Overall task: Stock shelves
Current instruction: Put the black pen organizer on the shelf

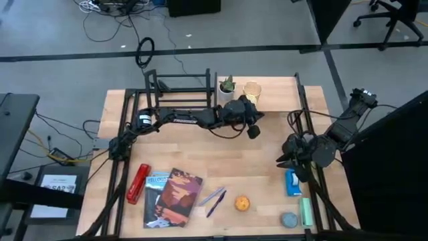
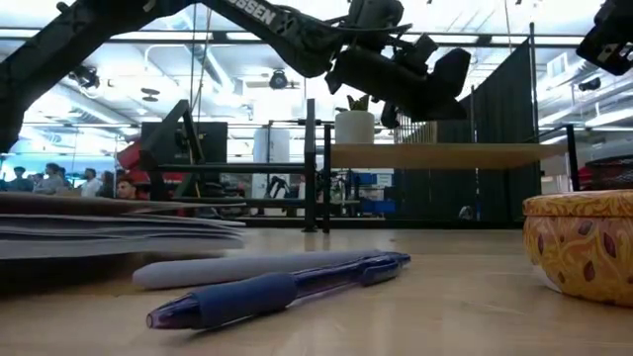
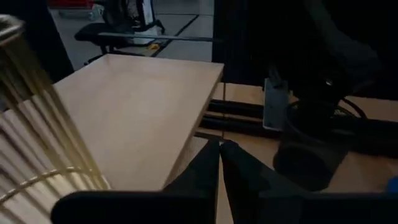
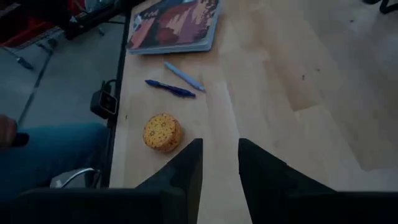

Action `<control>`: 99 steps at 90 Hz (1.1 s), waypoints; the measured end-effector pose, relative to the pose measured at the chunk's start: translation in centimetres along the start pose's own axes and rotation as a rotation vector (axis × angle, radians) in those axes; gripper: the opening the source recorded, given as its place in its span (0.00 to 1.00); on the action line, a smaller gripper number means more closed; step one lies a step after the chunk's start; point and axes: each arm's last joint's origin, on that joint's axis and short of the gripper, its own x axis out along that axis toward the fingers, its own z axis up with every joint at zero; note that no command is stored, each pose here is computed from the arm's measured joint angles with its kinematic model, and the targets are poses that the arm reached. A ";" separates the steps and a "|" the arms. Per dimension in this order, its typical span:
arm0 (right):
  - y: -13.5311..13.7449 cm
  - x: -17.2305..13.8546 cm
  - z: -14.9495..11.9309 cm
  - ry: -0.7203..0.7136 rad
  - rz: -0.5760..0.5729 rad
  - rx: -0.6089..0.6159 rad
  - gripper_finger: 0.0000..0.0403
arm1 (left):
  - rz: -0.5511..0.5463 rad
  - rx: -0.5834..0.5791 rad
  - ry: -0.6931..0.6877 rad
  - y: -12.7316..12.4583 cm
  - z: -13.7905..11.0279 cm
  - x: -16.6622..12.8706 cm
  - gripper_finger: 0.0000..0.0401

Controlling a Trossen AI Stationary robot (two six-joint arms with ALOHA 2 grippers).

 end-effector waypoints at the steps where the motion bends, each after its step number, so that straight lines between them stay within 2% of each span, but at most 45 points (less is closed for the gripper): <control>1: 0.0 0.0 0.0 0.000 0.000 0.000 0.19 | 0.001 0.004 0.000 0.0 0.0 0.0 0.00; 17: 0.0 0.0 0.0 -0.002 -0.003 -0.053 0.19 | -0.004 0.039 -0.032 -0.8 0.6 -0.2 0.00; 31: 0.1 0.0 0.4 -0.081 -0.035 -0.117 0.19 | -0.067 0.092 -0.057 -4.4 2.7 -1.2 0.00; 38: 0.4 -0.1 0.9 -0.148 -0.034 -0.157 0.19 | -0.060 0.138 -0.043 -6.5 3.7 -1.9 0.00; 51: 1.1 -0.4 2.1 -0.282 -0.046 -0.247 0.18 | 0.051 0.228 0.066 -10.3 5.4 -4.7 0.00; 65: 1.0 -1.2 4.1 -0.333 -0.176 -0.220 0.18 | 0.122 0.265 0.221 -12.6 5.1 -8.0 0.00; 79: 0.3 -2.0 6.8 -0.248 -0.341 -0.115 0.18 | 0.129 0.238 0.352 -13.4 2.2 -9.1 0.00; 88: -0.3 -2.1 8.3 -0.088 -0.406 -0.004 0.18 | 0.133 0.222 0.399 -13.8 0.1 -9.3 0.00; 99: -1.4 -1.5 9.0 0.197 -0.503 0.118 0.18 | 0.149 0.185 0.416 -14.1 -2.3 -9.4 0.00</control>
